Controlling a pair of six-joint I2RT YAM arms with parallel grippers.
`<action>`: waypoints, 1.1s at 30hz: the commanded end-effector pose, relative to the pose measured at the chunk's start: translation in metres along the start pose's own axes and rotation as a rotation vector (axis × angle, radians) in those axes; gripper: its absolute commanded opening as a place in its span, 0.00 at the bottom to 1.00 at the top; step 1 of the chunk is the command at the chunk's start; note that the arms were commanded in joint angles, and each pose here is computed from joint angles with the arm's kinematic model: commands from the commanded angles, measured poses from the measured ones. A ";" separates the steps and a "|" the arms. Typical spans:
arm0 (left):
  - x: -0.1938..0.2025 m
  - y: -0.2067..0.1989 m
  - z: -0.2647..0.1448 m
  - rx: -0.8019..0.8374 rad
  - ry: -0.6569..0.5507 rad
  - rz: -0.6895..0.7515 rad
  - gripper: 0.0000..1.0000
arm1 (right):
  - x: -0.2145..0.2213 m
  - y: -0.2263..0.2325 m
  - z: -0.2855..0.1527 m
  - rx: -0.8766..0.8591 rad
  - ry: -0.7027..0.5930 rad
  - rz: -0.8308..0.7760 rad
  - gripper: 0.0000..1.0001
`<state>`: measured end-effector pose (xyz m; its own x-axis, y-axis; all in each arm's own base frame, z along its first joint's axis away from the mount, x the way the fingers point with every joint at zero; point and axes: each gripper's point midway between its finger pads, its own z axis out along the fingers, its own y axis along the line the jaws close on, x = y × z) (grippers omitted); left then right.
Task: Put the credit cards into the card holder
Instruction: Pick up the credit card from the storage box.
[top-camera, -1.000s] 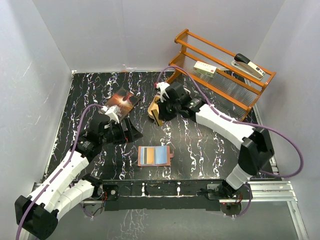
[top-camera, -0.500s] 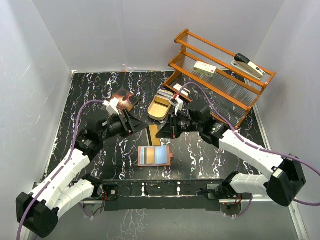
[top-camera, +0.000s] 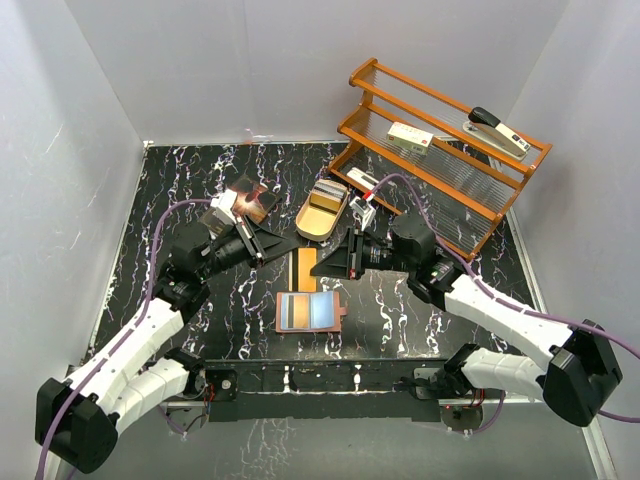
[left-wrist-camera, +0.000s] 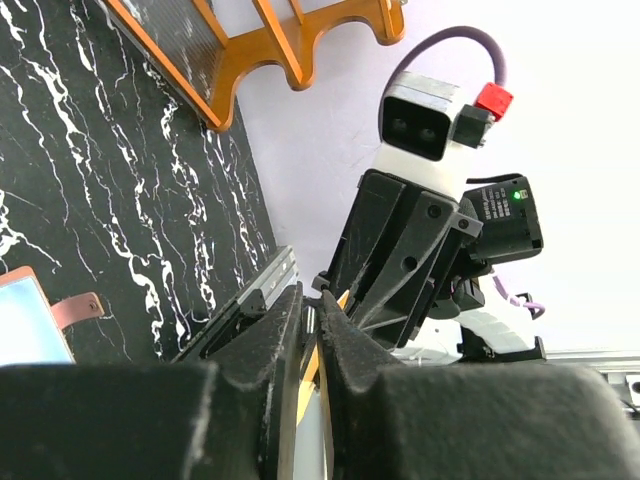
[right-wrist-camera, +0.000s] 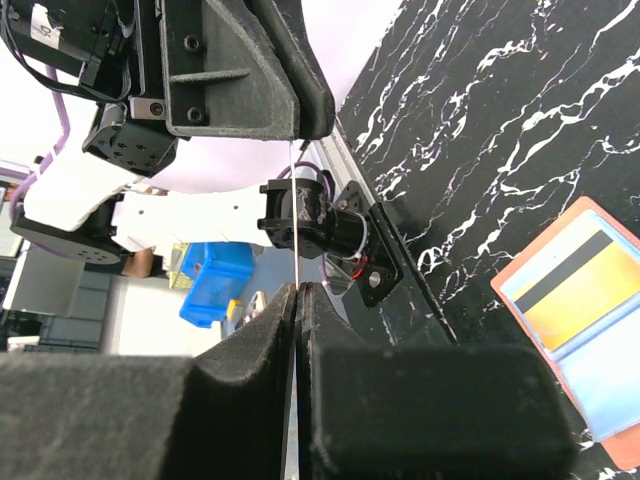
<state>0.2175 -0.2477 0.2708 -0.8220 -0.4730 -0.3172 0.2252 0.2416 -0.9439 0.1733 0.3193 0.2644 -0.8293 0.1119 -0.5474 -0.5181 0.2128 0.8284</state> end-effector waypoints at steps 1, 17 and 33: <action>0.003 -0.026 -0.006 0.075 0.028 0.036 0.04 | -0.010 0.020 0.002 -0.093 -0.035 -0.006 0.00; 0.028 -0.021 -0.018 0.093 0.151 0.126 0.47 | -0.003 0.016 0.007 -0.147 -0.028 0.140 0.00; 0.030 0.030 -0.013 -0.109 0.161 0.131 0.00 | 0.008 -0.043 0.009 0.147 -0.009 0.129 0.27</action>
<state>0.1915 -0.2495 0.2485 -0.8657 -0.3115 -0.3917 0.3023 0.2983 -0.9053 0.1729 0.3246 0.2317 -0.9187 0.1324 -0.3721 -0.3417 0.2060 0.9170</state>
